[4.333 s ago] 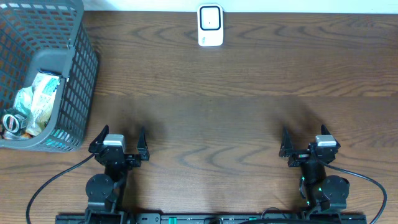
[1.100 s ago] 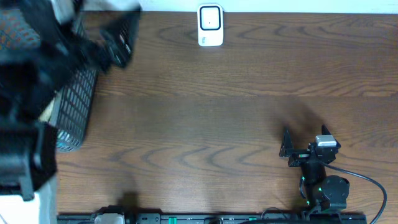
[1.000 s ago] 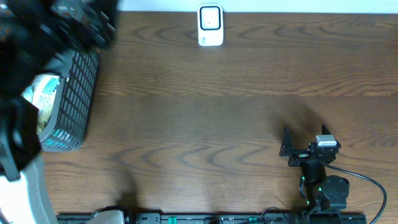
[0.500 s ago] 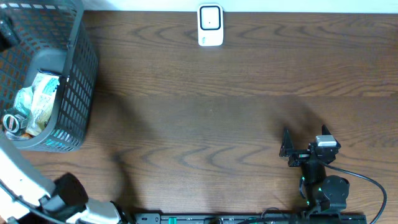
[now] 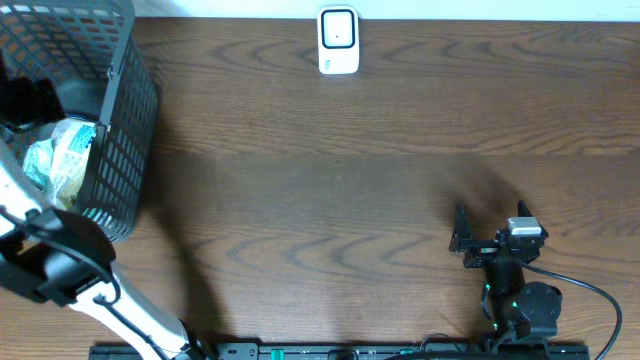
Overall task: Scan the item barcode
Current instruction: 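Reach the left gripper into the grey basket and grasp a white snack bag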
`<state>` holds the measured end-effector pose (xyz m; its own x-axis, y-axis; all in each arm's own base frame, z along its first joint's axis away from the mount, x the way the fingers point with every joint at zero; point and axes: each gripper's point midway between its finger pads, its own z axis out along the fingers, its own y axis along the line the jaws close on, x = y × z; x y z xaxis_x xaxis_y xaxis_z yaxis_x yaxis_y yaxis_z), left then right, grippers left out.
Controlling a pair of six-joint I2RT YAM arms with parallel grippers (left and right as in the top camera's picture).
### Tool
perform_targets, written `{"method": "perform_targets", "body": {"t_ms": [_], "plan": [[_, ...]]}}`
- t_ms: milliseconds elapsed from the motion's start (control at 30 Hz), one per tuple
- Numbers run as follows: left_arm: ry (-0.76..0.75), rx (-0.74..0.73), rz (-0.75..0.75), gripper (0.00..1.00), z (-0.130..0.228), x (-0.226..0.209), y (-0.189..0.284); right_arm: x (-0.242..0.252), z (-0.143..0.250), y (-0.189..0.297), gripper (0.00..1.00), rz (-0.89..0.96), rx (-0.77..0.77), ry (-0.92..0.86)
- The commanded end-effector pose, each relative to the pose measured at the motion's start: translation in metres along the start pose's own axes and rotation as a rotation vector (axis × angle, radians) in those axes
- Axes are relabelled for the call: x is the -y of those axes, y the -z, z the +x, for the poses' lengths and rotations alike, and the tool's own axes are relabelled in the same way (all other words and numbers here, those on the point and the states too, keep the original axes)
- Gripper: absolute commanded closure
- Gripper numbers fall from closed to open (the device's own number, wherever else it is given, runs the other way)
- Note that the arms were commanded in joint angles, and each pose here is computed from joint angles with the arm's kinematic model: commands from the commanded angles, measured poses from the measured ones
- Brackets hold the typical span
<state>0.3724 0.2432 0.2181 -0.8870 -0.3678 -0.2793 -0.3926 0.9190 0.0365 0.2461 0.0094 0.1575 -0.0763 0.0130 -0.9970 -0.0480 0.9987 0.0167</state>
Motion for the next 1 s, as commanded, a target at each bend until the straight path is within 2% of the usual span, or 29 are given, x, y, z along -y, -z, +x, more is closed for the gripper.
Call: {"method": "perform_targets", "body": {"t_ms": [0,67,233,333,433,567,733,867,967], "plan": [[-0.099,-0.090,-0.099,0.03,0.005,0.007,-0.024,0.004,0.001,0.000,0.01,0.018,0.000,-0.001],[-0.121,-0.147,-0.182,0.02,0.010,0.008,-0.038,0.004,0.001,0.000,0.01,0.018,0.000,-0.001],[-0.163,-0.215,-0.184,0.02,0.020,0.020,-0.069,0.004,0.001,0.000,0.01,0.018,0.000,-0.001],[-0.174,-0.255,-0.264,0.02,0.029,0.005,-0.084,0.004,0.001,0.000,0.01,0.018,0.000,-0.001],[-0.183,-0.258,-0.239,0.02,0.032,0.005,-0.099,0.004,0.001,0.000,0.01,0.018,0.000,-0.001],[-0.262,-0.262,-0.128,0.02,0.041,0.021,-0.127,0.004,0.001,0.000,0.01,0.018,0.000,-0.001],[-0.334,-0.259,-0.123,0.02,0.049,0.020,-0.154,0.004,0.001,0.000,0.01,0.018,0.000,-0.001],[-0.325,-0.195,-0.142,0.02,0.037,0.015,-0.166,0.004,0.001,0.000,0.01,0.018,0.000,-0.001],[-0.397,-0.168,-0.145,0.02,0.031,0.014,-0.173,0.004,0.001,0.000,0.01,0.018,0.000,-0.001]]}}
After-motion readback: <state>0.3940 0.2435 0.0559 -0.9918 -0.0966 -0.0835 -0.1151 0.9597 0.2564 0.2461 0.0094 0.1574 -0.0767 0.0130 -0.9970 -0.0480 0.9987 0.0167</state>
